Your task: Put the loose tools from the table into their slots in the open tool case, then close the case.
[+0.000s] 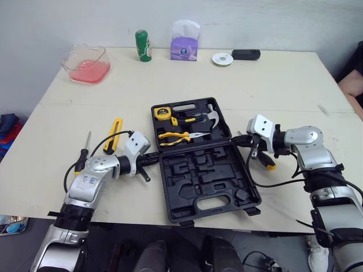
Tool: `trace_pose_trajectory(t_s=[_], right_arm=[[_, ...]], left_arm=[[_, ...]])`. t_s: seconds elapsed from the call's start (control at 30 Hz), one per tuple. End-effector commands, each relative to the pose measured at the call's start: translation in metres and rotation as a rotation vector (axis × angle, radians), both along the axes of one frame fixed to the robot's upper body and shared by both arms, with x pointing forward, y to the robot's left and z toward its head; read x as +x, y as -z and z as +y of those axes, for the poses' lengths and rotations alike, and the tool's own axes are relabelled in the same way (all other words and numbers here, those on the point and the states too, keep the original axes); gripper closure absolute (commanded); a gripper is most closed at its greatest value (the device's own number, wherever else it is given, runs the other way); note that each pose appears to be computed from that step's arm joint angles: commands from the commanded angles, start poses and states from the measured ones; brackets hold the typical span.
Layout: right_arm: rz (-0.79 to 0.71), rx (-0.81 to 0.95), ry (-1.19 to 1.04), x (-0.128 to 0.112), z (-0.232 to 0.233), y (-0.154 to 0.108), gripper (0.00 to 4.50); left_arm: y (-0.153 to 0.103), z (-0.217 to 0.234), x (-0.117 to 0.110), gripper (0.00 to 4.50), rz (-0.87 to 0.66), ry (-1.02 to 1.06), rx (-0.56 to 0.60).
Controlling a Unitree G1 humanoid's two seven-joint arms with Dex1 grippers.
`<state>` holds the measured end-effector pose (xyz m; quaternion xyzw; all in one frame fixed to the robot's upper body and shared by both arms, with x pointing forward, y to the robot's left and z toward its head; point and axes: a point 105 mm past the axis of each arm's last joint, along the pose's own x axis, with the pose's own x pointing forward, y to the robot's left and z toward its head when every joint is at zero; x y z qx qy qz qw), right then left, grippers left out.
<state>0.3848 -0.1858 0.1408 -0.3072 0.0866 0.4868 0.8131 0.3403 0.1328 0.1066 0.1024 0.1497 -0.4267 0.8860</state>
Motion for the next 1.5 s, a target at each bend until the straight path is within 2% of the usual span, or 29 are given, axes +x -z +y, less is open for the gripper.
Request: trace_pose_trajectory(t_s=[0.03,0.37,0.73,0.97,1.17,1.4,1.47,1.5], right_arm=[[0.01,0.002,-0.102,-0.011,0.015,-0.001,4.5],[0.033,-0.008,-0.15,-0.034,0.02,-0.001,4.5],[-0.019,-0.028,-0.107,-0.036,0.013,-0.004,4.5],[-0.045,-0.041,-0.081,-0.038,-0.001,-0.013,4.5],[-0.12,-0.018,-0.043,-0.051,-0.033,-0.047,4.5],[-0.185,-0.002,0.128,-0.076,-0.094,-0.065,4.5],[-0.201,0.032,0.235,-0.083,-0.12,-0.066,4.5],[-0.205,0.043,0.285,-0.088,-0.132,-0.065,4.18]], left_arm=[[-0.023,-0.006,0.005,4.45,-0.084,0.038,-0.005],[-0.02,-0.005,0.012,4.45,-0.068,0.081,0.051],[-0.029,0.001,0.011,4.45,-0.085,0.088,0.062],[-0.041,0.024,0.0,4.45,-0.107,0.095,0.123],[-0.069,0.075,-0.023,4.45,-0.173,0.069,0.151],[-0.093,0.156,-0.058,4.45,-0.297,-0.114,0.1],[-0.095,0.185,-0.072,3.84,-0.318,-0.217,0.077],[-0.094,0.201,-0.077,3.56,-0.323,-0.277,0.077]])
